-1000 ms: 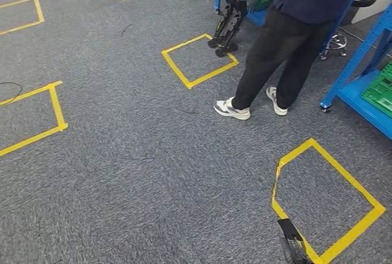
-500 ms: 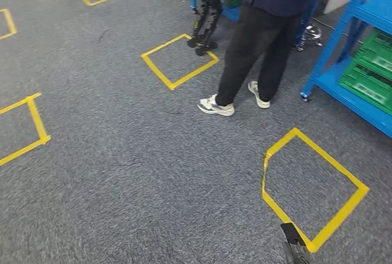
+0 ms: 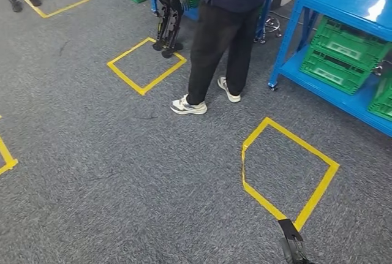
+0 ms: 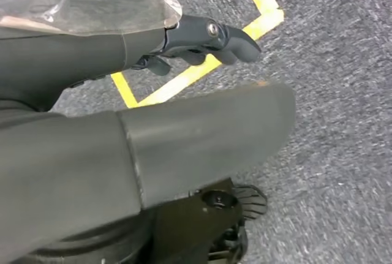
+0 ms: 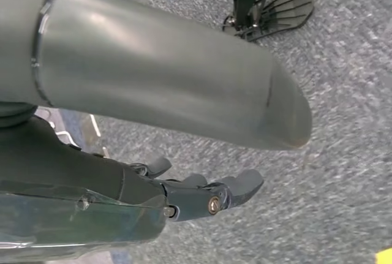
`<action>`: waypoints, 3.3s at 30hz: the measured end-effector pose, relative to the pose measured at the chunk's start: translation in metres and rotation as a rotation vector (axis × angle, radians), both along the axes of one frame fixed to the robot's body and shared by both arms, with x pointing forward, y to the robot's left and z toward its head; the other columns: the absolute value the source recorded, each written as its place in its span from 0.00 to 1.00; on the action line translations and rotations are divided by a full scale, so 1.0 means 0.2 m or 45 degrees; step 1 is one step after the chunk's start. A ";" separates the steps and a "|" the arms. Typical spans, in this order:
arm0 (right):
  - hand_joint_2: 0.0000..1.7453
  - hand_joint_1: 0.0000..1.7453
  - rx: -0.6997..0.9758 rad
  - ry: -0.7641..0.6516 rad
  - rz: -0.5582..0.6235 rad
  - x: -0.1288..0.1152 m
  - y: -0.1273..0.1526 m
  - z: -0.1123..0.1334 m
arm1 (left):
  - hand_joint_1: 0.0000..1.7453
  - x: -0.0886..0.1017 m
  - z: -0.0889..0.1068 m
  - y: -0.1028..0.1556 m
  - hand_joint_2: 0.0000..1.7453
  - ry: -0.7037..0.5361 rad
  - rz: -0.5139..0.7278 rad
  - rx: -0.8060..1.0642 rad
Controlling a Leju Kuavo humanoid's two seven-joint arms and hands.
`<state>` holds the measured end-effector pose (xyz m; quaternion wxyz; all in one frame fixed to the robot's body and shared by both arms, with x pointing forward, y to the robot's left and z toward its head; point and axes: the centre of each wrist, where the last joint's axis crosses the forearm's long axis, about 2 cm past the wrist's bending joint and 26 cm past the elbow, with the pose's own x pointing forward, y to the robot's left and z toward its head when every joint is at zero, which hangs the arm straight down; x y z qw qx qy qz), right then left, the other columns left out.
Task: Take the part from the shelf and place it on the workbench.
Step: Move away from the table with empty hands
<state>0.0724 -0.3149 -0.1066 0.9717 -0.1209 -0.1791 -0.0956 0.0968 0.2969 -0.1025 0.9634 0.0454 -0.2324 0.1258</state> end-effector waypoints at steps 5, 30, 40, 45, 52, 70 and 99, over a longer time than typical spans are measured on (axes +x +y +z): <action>0.00 0.00 -0.010 0.002 0.003 -0.01 -0.01 0.00 | 0.00 0.00 0.00 -0.01 0.00 0.001 0.004 -0.007; 0.00 0.00 -0.023 -0.008 0.007 0.01 -0.01 0.00 | 0.00 -0.02 0.00 -0.01 0.00 0.012 0.010 -0.007; 0.00 0.00 -0.023 -0.006 -0.009 0.01 -0.01 0.00 | 0.00 -0.02 0.00 -0.01 0.00 0.014 0.009 -0.011; 0.00 0.00 -0.026 -0.007 -0.009 0.01 -0.02 0.00 | 0.00 -0.02 0.00 -0.03 0.00 0.014 0.008 -0.017; 0.00 0.00 -0.028 -0.008 -0.009 0.02 -0.02 0.00 | 0.00 -0.01 0.00 -0.02 0.00 0.012 0.008 -0.015; 0.00 0.00 -0.035 -0.014 0.005 0.04 -0.02 0.01 | 0.00 -0.01 0.00 -0.01 0.00 0.013 0.007 -0.007; 0.00 0.00 -0.045 -0.019 -0.011 0.04 -0.02 0.01 | 0.00 0.01 0.00 -0.01 0.00 0.001 0.007 -0.005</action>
